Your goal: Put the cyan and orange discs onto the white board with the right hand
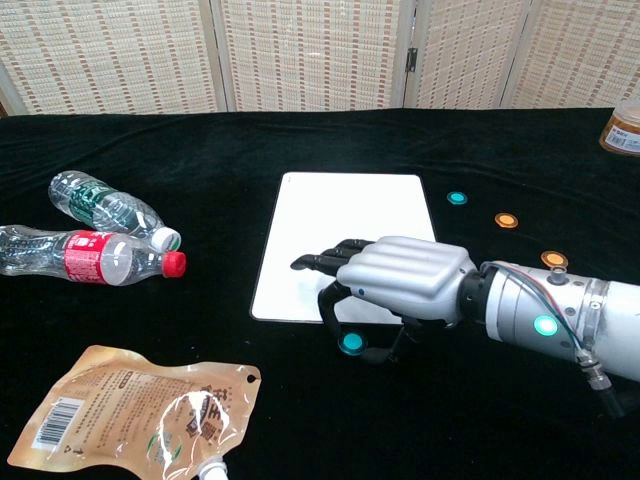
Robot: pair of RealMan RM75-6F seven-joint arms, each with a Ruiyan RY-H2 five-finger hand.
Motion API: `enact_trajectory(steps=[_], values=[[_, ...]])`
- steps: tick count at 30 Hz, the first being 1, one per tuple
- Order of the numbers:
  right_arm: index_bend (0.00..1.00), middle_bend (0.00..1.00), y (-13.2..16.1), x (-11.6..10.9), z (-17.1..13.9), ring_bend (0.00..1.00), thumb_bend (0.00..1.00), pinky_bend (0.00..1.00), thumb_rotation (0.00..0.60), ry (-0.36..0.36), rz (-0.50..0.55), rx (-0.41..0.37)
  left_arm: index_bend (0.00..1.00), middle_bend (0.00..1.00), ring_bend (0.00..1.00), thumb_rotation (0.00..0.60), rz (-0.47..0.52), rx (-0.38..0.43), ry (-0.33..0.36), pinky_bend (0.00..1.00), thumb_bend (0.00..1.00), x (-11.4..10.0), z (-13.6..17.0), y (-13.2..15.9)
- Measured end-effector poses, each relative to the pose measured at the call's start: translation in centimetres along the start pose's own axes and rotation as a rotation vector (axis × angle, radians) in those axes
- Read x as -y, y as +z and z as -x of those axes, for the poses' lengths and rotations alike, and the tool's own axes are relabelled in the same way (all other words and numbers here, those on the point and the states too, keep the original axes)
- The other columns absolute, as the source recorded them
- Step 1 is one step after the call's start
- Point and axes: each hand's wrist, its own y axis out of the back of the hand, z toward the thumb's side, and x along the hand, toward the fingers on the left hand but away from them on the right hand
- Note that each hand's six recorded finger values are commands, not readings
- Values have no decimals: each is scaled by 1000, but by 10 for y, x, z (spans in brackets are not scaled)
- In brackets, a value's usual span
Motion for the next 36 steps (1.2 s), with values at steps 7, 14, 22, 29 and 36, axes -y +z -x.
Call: enact_trajectory(steps=[7, 14, 22, 29, 36], values=[[512, 17, -9, -27, 3, 0, 400, 0, 600, -61, 37, 29, 66, 36, 35, 600, -1, 7, 2, 0, 196, -1, -1, 1], [512, 17, -19, -41, 20, 0, 399, 0, 600, -54, 32, 68, 66, 36, 35, 600, -2, 4, 1, 0, 196, -1, 0, 1], [434, 12, -24, -41, 41, 0, 399, 0, 600, -32, 14, 101, 66, 36, 35, 600, -4, -4, -2, 0, 196, -1, -1, -1], [107, 9, -32, -37, 41, 0, 400, 0, 600, -13, -18, 139, 66, 36, 35, 600, 0, 6, -4, 0, 196, 0, -3, 2], [219, 8, -69, -49, 25, 0, 400, 0, 600, -67, 9, 255, 66, 36, 35, 600, 0, 18, -2, 0, 196, 0, -5, 5]])
